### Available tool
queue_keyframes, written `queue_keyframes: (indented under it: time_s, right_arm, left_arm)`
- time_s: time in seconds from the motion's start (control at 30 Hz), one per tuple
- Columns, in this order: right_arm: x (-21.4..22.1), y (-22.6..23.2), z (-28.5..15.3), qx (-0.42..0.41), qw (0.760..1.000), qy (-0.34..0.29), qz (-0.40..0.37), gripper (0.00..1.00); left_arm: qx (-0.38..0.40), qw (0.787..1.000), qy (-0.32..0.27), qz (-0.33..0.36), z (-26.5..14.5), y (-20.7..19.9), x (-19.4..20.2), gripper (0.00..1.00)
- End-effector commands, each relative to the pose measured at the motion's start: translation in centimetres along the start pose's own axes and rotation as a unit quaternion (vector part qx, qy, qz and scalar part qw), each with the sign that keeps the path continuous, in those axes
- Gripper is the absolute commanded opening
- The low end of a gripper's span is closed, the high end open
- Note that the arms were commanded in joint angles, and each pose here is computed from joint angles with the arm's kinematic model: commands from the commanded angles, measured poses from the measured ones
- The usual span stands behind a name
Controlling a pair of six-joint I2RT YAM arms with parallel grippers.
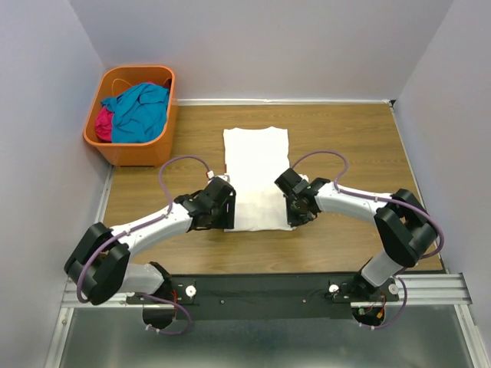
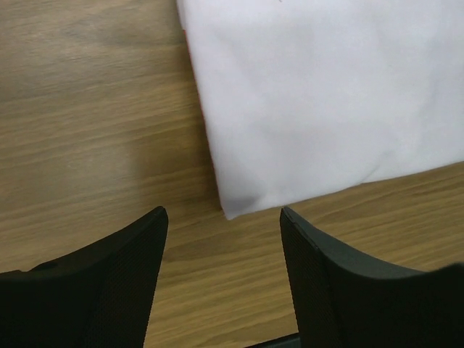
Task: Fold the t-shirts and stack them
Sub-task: Fold the tshirt
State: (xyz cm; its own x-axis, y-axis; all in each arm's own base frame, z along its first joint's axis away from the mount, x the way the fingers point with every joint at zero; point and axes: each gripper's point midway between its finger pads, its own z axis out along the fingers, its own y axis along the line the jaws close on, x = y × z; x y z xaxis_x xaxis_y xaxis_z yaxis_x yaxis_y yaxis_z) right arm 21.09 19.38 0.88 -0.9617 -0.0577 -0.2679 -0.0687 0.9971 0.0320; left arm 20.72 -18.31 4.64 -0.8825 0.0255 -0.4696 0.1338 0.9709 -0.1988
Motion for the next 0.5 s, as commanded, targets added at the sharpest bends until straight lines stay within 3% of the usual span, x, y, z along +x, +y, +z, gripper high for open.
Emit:
queue_keyframes:
  time_s: [0.0, 0.3, 0.47]
  right_arm:
    - [5.1, -3.0, 2.8, 0.06, 0.995, 0.07, -0.028, 0.0]
    - [5.2, -2.9, 2.8, 0.052, 0.995, 0.069, -0.039, 0.0]
    - [5.3, -3.1, 2.8, 0.053, 0.995, 0.068, -0.05, 0.0]
  left_arm:
    - [-0.02, 1.0, 0.017, 0.002, 0.0, -0.7, 0.4, 0.7]
    - [-0.081, 0.996, 0.027, 0.017, 1.2, -0.2, 0.6, 0.63]
    - [-0.077, 0.997, 0.027, 0.016, 1.8, -1.1, 0.6, 0.56]
